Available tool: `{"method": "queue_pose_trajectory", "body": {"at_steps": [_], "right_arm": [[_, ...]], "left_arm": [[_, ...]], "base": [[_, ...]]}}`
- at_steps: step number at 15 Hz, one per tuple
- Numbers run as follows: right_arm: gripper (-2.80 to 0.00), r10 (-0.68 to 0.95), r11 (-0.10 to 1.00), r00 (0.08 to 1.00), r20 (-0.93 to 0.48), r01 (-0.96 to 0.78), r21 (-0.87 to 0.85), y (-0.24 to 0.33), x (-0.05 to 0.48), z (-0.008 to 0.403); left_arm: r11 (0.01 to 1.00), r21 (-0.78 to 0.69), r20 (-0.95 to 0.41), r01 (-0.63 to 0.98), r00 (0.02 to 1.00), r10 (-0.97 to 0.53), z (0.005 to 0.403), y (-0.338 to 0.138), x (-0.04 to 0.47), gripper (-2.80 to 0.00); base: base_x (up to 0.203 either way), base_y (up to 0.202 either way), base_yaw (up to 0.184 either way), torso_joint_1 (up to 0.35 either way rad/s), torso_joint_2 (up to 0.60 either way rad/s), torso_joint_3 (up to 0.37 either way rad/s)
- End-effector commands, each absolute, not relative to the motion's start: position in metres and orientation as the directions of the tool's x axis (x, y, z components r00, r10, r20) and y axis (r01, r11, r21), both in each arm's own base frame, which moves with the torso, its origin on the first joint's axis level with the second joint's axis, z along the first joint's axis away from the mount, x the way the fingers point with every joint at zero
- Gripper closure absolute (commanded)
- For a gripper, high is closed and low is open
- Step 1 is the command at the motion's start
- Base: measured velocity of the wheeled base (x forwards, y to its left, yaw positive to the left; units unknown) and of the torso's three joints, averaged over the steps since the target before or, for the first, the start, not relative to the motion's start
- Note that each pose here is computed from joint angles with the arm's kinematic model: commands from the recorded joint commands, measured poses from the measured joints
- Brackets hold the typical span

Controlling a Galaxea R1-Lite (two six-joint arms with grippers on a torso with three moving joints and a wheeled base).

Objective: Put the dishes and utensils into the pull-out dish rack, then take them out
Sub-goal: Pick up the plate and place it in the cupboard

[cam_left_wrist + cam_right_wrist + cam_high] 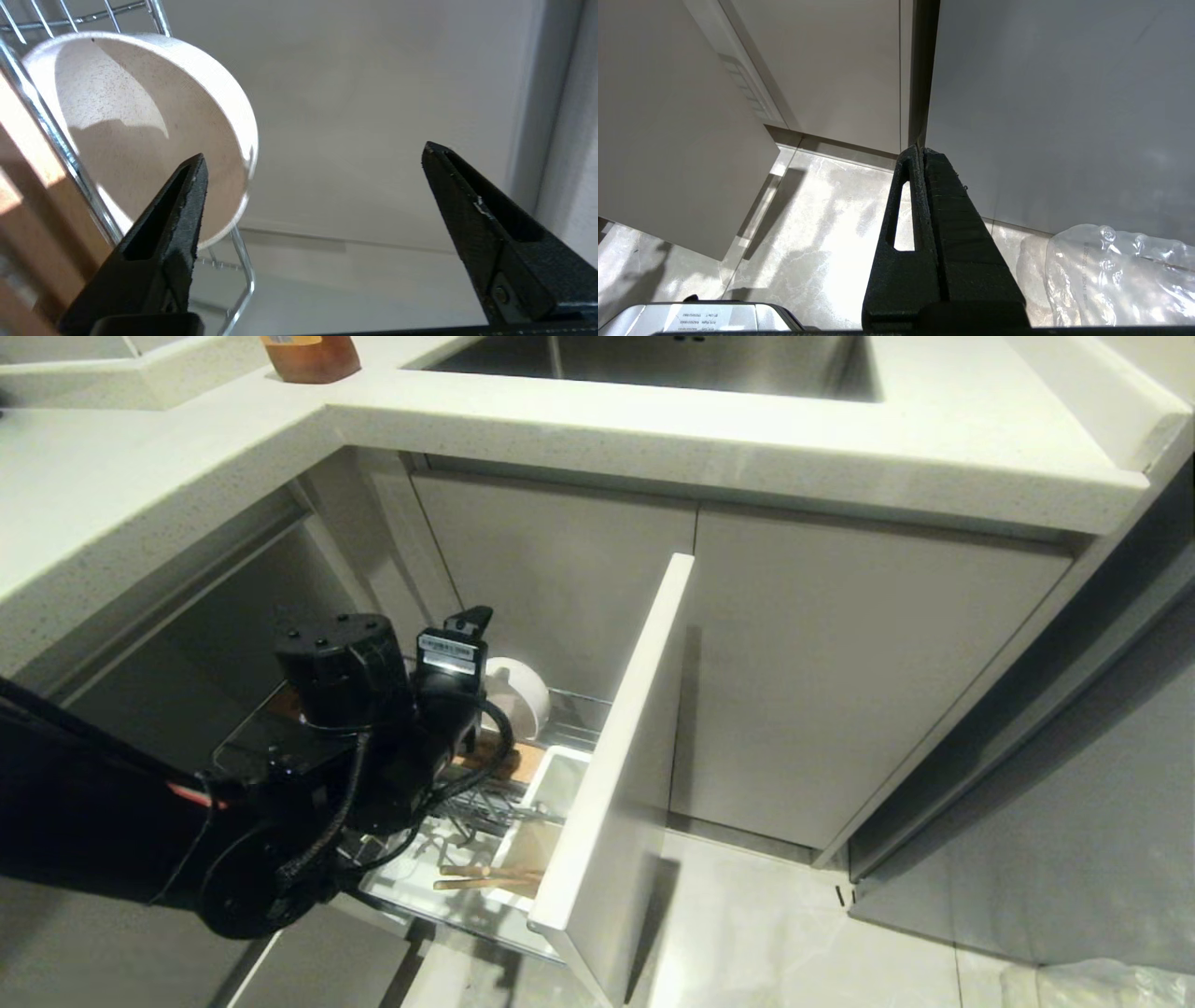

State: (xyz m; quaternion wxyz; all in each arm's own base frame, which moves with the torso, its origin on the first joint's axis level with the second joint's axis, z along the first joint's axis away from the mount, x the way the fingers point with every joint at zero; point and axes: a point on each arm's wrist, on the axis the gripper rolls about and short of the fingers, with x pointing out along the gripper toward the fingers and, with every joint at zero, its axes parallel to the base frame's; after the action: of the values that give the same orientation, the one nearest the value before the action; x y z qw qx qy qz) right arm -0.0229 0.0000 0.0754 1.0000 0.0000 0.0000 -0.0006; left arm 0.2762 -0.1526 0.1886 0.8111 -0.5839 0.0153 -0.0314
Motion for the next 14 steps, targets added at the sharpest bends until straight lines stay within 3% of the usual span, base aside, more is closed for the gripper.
{"method": "queue_pose_trajectory", "body": {"at_steps": [1,5,9,14], "right_arm": [[0.00,-0.001,1.000,1.000,-0.001,0.001,0.000,0.000,-0.023,0.075],[0.00,-0.001,1.000,1.000,-0.001,0.001,0.000,0.000,-0.023,0.075],[0.00,-0.002,1.000,1.000,0.000,0.002,0.000,0.000,-0.023,0.075],[0.00,-0.001,1.000,1.000,0.000,0.001,0.000,0.000,-0.023,0.075]], "left_arm": [[0.310,-0.948,0.049,0.070,0.996,-0.076,0.219,-0.144,0.254,-2.80],[0.517,-0.855,-0.004,0.043,0.996,-0.090,0.240,-0.136,0.223,-2.80],[0.662,-0.750,-0.111,0.000,0.986,-0.126,0.248,-0.136,0.200,-2.80],[0.799,-0.595,-0.167,-0.089,0.986,-0.014,0.254,-0.148,0.178,-2.80]], "base": [[0.000,0.000,0.000,0.000,0.00,0.000],[0.000,0.000,0.000,0.000,0.00,0.000],[0.000,0.000,0.000,0.000,0.00,0.000],[0.000,0.000,0.000,0.000,0.00,0.000]]}}
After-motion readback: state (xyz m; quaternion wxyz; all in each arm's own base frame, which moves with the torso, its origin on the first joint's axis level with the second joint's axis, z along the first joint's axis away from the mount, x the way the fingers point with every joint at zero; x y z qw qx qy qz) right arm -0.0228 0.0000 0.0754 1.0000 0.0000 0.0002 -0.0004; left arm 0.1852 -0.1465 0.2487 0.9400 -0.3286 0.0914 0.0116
